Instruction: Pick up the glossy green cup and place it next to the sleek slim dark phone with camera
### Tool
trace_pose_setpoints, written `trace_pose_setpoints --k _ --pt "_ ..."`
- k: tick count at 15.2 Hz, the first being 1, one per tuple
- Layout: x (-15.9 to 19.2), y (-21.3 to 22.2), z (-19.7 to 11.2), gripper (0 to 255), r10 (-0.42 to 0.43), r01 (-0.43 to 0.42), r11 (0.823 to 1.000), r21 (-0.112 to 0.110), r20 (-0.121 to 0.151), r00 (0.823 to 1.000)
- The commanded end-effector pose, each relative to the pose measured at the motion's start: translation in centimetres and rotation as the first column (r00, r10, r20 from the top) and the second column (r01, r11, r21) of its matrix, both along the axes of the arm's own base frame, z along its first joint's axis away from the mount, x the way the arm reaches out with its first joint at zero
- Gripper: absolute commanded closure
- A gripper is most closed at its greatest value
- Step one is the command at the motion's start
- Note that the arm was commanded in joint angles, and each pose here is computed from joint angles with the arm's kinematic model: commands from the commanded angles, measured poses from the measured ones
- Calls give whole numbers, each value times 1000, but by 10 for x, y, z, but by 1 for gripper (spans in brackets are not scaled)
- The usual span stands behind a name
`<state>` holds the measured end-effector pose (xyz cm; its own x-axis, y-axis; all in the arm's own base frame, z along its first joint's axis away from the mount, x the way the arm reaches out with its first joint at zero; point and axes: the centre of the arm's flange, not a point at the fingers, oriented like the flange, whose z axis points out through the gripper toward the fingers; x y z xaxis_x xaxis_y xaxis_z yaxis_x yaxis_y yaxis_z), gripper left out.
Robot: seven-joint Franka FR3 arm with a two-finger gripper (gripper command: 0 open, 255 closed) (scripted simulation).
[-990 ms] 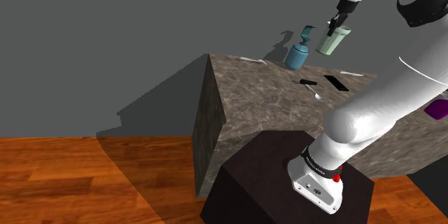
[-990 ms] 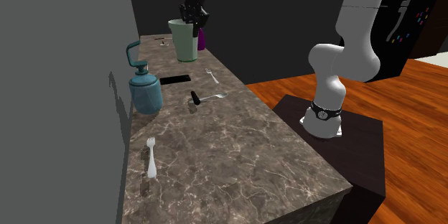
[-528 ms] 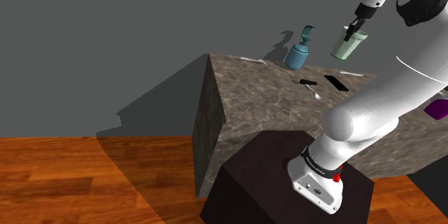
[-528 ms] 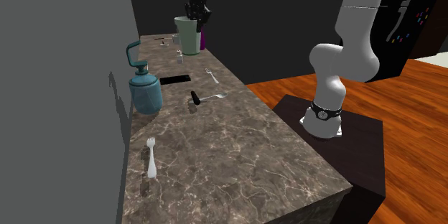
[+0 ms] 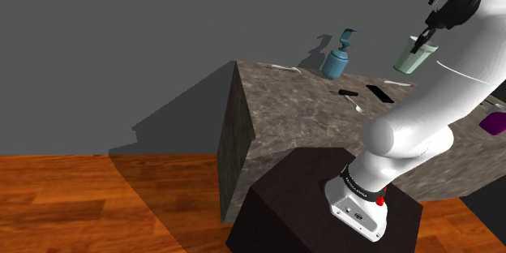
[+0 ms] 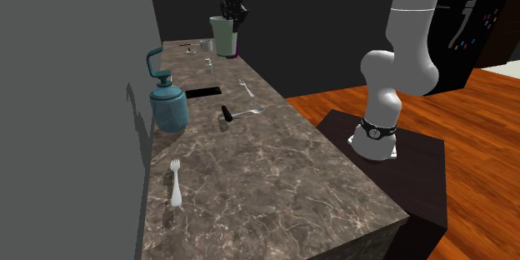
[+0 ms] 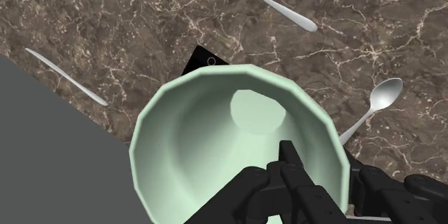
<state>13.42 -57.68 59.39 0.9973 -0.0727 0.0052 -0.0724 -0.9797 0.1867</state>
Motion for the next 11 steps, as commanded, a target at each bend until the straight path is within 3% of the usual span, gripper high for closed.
trace_pose_setpoints --k 1,11 --pt "-21 -12 1 255 3 -3 1000 -1 1 1000" --pt "-21 -12 -52 255 3 -3 1000 -1 1 1000"
